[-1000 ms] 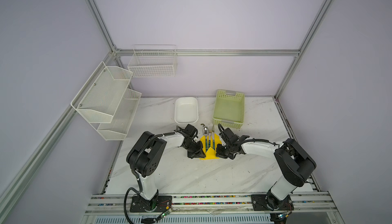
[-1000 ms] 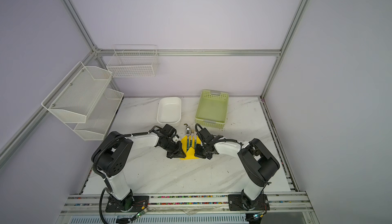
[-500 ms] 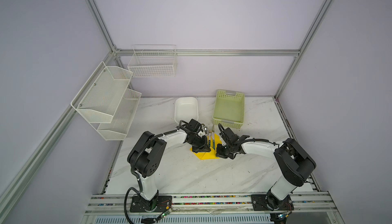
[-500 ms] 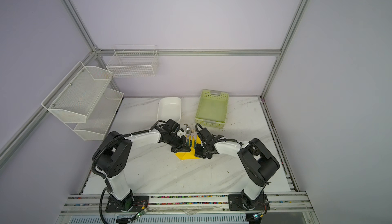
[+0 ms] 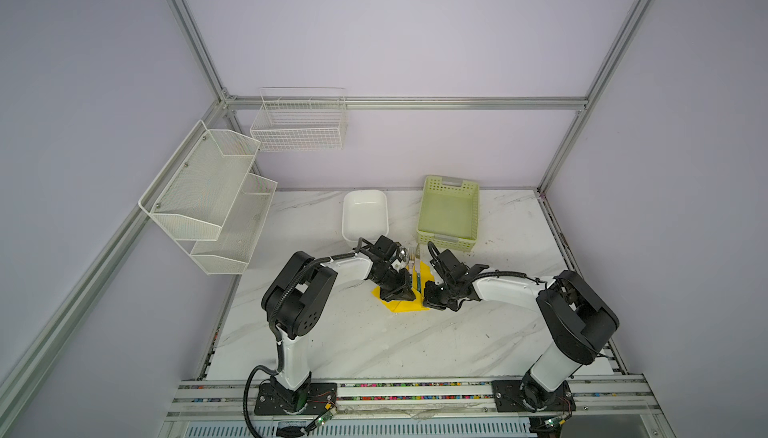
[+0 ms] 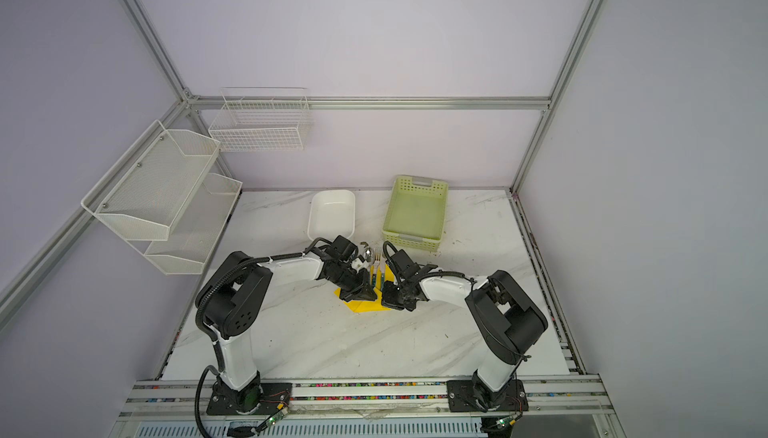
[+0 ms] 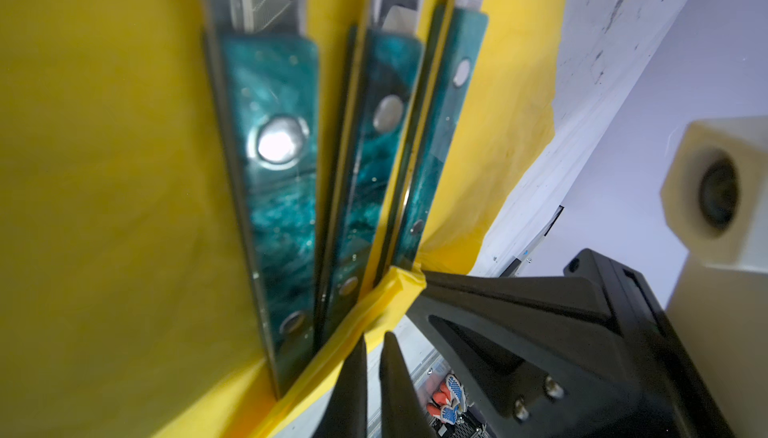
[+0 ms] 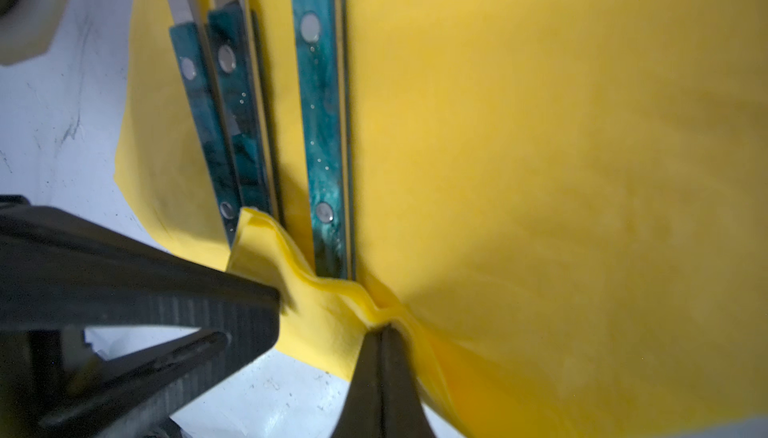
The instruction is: Place the utensils on the paper napkin and roll it up
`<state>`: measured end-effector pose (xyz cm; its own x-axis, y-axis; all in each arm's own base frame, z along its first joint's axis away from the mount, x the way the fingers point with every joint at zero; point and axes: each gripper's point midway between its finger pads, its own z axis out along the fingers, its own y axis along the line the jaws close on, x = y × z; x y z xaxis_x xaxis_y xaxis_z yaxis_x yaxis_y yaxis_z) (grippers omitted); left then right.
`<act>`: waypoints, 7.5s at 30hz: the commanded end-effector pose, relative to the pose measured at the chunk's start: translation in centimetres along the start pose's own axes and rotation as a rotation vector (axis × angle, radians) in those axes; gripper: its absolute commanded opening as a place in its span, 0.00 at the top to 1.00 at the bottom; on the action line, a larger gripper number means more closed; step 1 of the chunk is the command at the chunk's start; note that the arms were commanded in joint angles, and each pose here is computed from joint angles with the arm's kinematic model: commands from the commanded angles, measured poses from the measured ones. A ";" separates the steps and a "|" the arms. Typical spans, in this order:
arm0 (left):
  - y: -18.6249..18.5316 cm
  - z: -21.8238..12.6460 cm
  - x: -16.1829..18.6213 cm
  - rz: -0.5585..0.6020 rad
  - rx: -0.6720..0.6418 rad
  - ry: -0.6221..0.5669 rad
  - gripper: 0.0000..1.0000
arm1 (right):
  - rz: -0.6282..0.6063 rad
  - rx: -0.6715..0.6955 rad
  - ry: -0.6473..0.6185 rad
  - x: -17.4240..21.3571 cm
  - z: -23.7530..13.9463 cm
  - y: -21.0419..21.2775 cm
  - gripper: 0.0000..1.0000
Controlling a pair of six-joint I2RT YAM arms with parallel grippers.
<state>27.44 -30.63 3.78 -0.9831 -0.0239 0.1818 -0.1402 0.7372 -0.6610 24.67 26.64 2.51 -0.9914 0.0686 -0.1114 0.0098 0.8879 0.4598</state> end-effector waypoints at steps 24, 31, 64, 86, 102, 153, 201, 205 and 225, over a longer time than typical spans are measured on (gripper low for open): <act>-1.0 -0.3 -0.9 0.020 -0.016 -0.021 0.90 | 0.026 0.130 0.020 1.2 -0.8 -3.0 0.94; -1.0 -0.3 -1.0 0.021 -0.013 -0.017 0.90 | 0.040 0.131 -0.031 0.1 -2.3 -2.7 0.94; -1.2 -0.5 -0.9 0.020 -0.011 -0.021 0.90 | -0.025 0.069 -0.062 -1.1 -3.1 -1.1 0.93; -1.1 -0.5 -0.9 0.014 -0.012 -0.022 0.90 | -0.023 -0.032 0.067 1.3 -0.6 -0.4 0.93; -1.1 -0.5 -0.9 0.012 -0.013 -0.023 0.90 | -0.026 -0.007 0.102 1.8 1.0 -1.5 0.94; -0.9 -0.5 -0.8 0.009 -0.015 -0.023 0.90 | 0.092 0.125 -0.105 -6.5 -3.9 -9.4 0.53; -0.7 -0.6 -0.5 0.005 -0.017 -0.023 0.90 | 0.094 -0.230 -0.112 -6.6 -6.1 -3.9 0.86; -0.7 -0.5 -0.5 0.003 -0.018 -0.021 0.91 | 0.083 -0.261 -0.095 -6.6 -5.9 -3.4 0.98; -0.7 -0.5 -0.5 0.005 -0.017 -0.017 0.90 | 0.033 -0.354 -0.075 -6.3 -5.8 2.7 1.00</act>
<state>27.19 -30.50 3.61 -0.9817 -0.0245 0.1889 -0.1438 0.7460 -0.6502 29.67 24.86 8.76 -0.9810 0.1312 -0.1431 -0.0131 0.6908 0.7229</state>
